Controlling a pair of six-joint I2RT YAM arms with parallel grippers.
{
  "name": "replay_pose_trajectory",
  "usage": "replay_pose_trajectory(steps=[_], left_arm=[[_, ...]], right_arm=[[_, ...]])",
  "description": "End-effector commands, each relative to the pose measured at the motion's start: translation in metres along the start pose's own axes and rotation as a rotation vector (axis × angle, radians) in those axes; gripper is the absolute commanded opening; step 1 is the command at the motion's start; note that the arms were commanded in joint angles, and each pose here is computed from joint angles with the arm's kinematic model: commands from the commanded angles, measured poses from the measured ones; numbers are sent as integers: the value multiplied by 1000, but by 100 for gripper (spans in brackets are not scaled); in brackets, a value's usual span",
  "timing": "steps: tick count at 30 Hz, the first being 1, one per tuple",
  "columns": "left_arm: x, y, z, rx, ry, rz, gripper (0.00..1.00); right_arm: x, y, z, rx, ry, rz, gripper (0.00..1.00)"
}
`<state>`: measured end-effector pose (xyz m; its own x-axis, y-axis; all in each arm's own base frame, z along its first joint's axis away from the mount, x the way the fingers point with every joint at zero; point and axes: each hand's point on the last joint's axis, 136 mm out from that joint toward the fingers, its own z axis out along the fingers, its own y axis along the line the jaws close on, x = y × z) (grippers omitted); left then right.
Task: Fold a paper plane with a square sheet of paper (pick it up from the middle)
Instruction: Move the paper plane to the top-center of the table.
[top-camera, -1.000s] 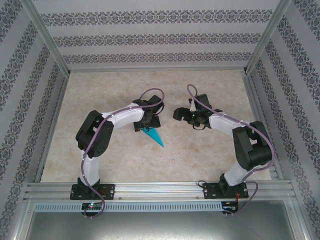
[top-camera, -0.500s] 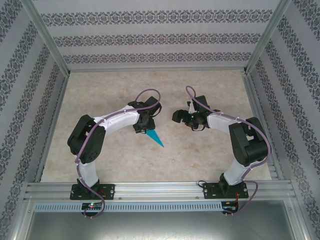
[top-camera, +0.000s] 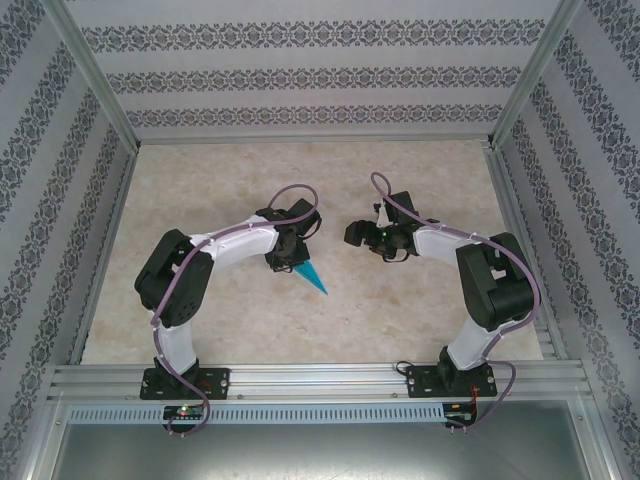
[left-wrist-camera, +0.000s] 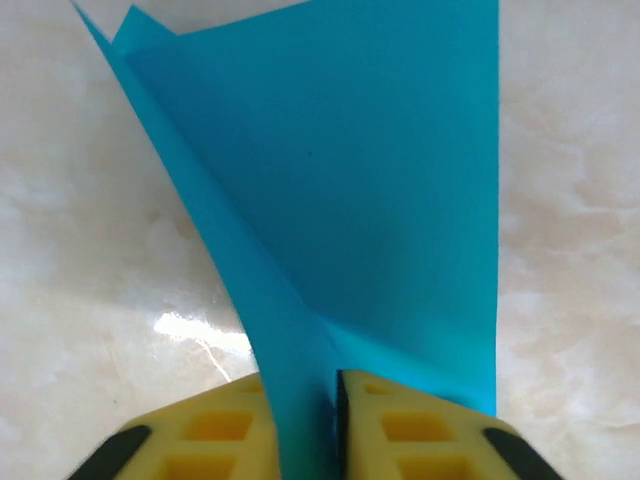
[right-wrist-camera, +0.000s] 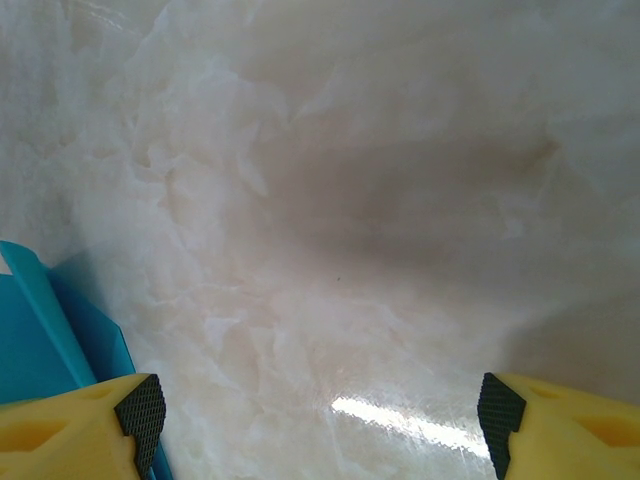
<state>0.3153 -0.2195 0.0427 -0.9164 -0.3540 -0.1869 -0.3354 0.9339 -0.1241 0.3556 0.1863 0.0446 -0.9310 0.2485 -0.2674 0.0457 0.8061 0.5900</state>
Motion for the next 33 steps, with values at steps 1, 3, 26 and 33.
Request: replay_pose_trajectory(steps=[1, 3, 26, 33], left_arm=[[-13, -6, -25, 43, -93, 2, 13], [-20, -12, -38, 81, -131, 26, 8], [-20, -68, -22, 777, -78, 49, 0], [-10, -31, -5, 639, -102, 50, 0]], right_arm=[[-6, 6, -1, -15, -4, 9, 84], [-7, 5, -2, -14, -7, 6, 84], [-7, 55, -44, -111, -148, -175, 76], [34, 82, -17, -92, -25, -257, 65]])
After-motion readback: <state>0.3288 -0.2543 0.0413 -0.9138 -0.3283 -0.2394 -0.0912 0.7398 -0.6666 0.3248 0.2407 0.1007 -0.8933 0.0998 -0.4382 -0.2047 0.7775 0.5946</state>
